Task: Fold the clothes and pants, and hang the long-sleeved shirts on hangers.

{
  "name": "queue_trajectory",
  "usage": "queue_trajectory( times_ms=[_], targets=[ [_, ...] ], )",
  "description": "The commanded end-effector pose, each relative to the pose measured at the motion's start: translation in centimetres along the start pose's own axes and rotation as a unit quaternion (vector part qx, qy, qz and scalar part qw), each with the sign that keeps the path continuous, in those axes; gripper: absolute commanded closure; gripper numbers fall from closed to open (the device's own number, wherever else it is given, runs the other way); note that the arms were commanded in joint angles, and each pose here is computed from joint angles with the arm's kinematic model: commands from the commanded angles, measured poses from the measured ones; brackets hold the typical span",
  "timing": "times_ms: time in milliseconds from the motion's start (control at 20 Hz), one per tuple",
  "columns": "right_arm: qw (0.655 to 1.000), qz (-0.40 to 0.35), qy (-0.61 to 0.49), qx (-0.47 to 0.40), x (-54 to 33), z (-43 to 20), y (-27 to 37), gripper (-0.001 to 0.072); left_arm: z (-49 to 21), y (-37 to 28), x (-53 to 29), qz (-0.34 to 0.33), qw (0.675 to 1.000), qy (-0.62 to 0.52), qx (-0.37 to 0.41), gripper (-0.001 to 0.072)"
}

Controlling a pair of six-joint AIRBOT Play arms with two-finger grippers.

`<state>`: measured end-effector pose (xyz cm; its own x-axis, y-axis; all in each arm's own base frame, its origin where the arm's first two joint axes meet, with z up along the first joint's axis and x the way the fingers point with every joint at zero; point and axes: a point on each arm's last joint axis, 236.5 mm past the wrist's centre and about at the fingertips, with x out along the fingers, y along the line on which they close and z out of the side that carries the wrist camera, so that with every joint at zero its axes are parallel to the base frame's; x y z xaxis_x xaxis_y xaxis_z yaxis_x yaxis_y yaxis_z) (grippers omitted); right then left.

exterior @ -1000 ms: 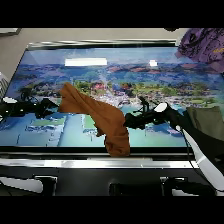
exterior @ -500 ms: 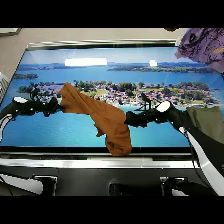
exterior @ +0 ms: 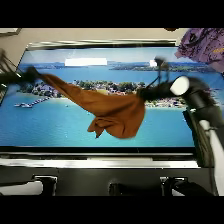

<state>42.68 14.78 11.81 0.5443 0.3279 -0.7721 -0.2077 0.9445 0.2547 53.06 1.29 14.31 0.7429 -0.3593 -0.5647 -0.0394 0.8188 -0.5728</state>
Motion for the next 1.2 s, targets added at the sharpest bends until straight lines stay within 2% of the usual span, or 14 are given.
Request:
queue_trajectory(
  times_ms=[0,200,400,550,700,800,1000,1150],
  targets=[
    [0.972,-0.127,-0.187,-0.062,-14.1,10.3,-2.7,0.0687,8.4,-9.1,-12.9,-0.003,0.983,-0.157,0.093,0.0692],
    [0.937,-0.125,-0.317,-0.081,-27.3,13.3,-0.1,0.0686,9.1,-19.0,-27.6,-0.041,0.941,-0.29,0.169,0.0693],
    [0.916,-0.121,-0.372,-0.089,-34.8,11.6,1.0,0.0686,6.0,-21.4,-38.0,-0.006,0.913,-0.372,0.168,0.0692],
    [0.911,-0.114,-0.388,-0.079,-36.3,11.3,1.3,0.0686,3.8,-21.8,-40.6,0.009,0.909,-0.378,0.179,0.0692],
    [0.927,-0.105,-0.357,-0.046,-32.4,12.3,0.8,0.0686,2.3,-19.4,-36.7,0.031,0.939,-0.3,0.166,0.0692],
    [0.95,-0.103,-0.293,-0.014,-26.1,12.9,-0.2,0.0685,1.1,-15.9,-31.4,0.053,0.964,-0.218,0.14,0.0692],
    [0.994,-0.073,-0.07,0.035,-6.8,9.6,-1.2,0.0684,-4.2,-7.5,-16.6,0.081,0.991,-0.023,0.102,0.0692],
    [0.992,-0.057,0.082,0.074,6.7,4.0,-2.4,0.0683,-10.1,-0.8,-5.8,0.105,0.99,0.078,0.049,0.0692]
  ],
)
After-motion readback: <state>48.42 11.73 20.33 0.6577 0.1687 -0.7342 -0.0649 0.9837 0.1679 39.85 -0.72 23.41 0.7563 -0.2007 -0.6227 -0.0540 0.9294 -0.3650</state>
